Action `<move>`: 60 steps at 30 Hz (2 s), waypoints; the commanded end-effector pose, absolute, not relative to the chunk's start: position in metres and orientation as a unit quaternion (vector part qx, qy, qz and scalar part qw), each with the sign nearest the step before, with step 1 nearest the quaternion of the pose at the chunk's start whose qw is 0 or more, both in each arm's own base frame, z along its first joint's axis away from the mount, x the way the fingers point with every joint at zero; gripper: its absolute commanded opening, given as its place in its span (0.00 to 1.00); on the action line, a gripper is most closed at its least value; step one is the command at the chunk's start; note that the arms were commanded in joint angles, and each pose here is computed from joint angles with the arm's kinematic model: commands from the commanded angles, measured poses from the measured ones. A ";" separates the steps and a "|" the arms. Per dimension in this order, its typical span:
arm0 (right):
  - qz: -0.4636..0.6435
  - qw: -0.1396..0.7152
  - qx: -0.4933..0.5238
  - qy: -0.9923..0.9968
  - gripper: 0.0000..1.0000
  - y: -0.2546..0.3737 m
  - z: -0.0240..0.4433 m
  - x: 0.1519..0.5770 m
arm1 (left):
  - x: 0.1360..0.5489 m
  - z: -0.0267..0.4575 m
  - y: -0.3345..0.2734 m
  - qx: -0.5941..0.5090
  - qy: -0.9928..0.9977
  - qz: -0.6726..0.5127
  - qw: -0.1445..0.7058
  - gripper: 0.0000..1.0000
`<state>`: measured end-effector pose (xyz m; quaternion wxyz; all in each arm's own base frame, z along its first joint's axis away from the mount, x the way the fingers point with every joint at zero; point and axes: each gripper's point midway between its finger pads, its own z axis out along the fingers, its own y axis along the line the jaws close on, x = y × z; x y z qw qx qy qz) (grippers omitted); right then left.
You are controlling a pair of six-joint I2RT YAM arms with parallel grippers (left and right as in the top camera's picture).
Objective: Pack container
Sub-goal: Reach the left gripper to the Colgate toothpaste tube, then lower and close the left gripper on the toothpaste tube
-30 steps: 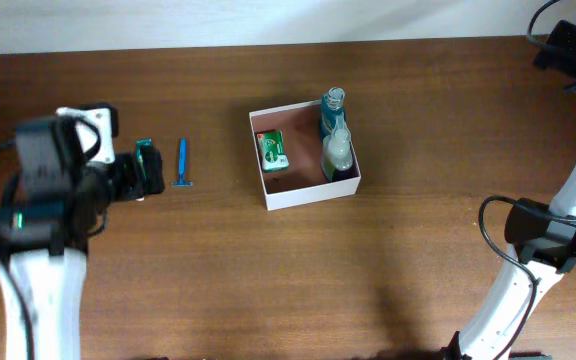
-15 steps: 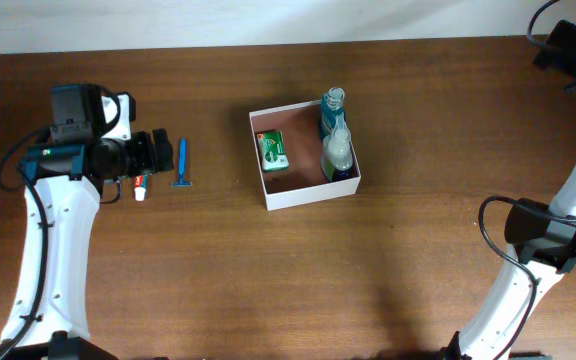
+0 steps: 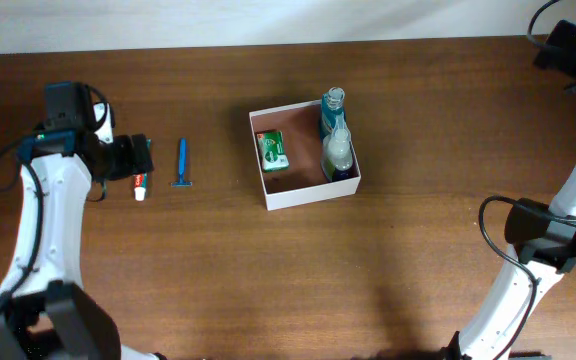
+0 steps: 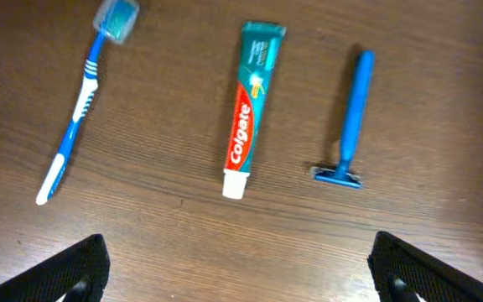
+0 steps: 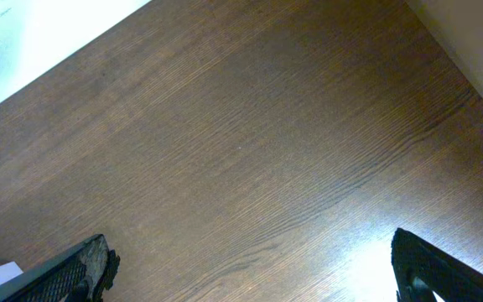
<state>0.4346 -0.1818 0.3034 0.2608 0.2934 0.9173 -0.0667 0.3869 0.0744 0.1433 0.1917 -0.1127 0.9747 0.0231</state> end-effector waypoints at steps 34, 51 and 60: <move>-0.065 0.248 0.297 0.920 0.98 -0.183 0.294 0.436 | 0.446 0.024 0.084 -0.029 0.987 0.027 0.153 0.99; -0.065 0.248 0.297 0.920 0.98 -0.183 0.294 0.436 | 0.446 0.013 0.085 -0.036 0.988 0.025 0.145 0.99; -0.065 0.248 0.297 0.920 0.98 -0.183 0.294 0.436 | 0.446 0.011 0.085 -0.036 0.988 0.025 0.145 1.00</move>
